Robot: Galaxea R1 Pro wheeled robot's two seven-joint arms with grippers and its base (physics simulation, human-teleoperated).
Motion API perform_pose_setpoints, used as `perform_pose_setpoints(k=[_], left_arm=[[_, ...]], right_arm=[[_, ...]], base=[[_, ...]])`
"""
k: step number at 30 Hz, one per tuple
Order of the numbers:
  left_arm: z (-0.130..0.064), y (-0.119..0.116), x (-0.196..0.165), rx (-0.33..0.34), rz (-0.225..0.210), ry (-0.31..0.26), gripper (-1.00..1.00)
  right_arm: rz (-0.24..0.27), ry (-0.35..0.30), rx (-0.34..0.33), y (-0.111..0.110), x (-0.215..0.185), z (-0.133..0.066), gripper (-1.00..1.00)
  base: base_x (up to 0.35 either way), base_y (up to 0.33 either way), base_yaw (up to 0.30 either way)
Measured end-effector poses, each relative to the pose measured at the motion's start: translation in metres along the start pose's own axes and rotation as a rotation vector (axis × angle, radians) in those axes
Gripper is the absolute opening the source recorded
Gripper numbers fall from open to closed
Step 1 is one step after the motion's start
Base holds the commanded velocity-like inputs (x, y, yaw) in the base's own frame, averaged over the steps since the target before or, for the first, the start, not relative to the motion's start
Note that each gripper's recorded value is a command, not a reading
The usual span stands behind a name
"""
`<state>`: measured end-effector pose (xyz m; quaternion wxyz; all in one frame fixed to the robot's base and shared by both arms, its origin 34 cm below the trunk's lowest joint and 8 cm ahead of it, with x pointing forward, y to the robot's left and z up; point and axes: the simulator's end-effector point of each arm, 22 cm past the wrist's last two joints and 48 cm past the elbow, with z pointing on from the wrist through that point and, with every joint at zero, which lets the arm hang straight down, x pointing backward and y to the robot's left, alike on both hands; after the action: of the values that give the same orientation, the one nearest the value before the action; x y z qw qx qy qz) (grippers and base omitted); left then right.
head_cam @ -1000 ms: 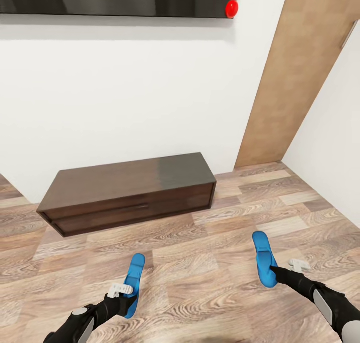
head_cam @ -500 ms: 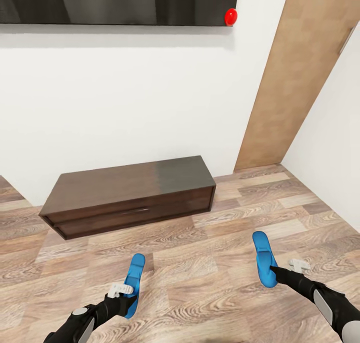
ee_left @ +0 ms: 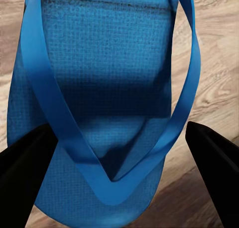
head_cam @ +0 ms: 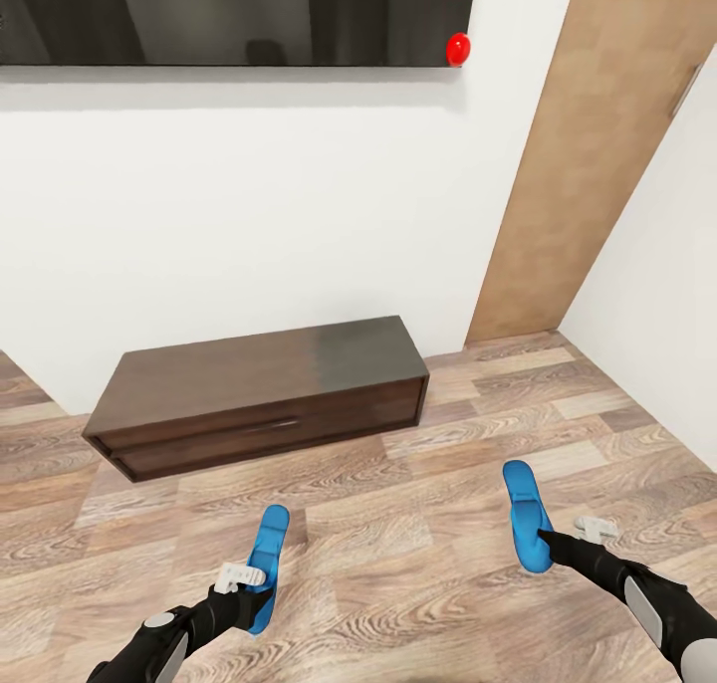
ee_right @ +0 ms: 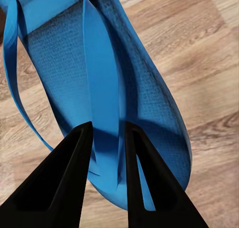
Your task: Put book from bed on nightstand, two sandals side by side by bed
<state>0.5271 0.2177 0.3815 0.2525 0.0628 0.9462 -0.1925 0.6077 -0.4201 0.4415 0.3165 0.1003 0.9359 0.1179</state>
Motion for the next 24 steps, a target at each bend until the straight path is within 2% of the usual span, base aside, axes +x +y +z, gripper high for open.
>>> perform_pose_setpoints(k=[15,24], left_arm=[[-0.022,-0.009,-0.018,0.000,0.000,0.001,-1.00],[-0.022,-0.009,-0.018,0.000,0.000,0.001,-1.00]], right_arm=[[0.000,0.001,0.000,0.009,-0.020,-0.020,-1.00],[-0.001,0.001,0.000,0.009,-0.020,-0.020,-1.00]], base=[[0.000,0.000,0.000],[0.000,0.000,0.000]])
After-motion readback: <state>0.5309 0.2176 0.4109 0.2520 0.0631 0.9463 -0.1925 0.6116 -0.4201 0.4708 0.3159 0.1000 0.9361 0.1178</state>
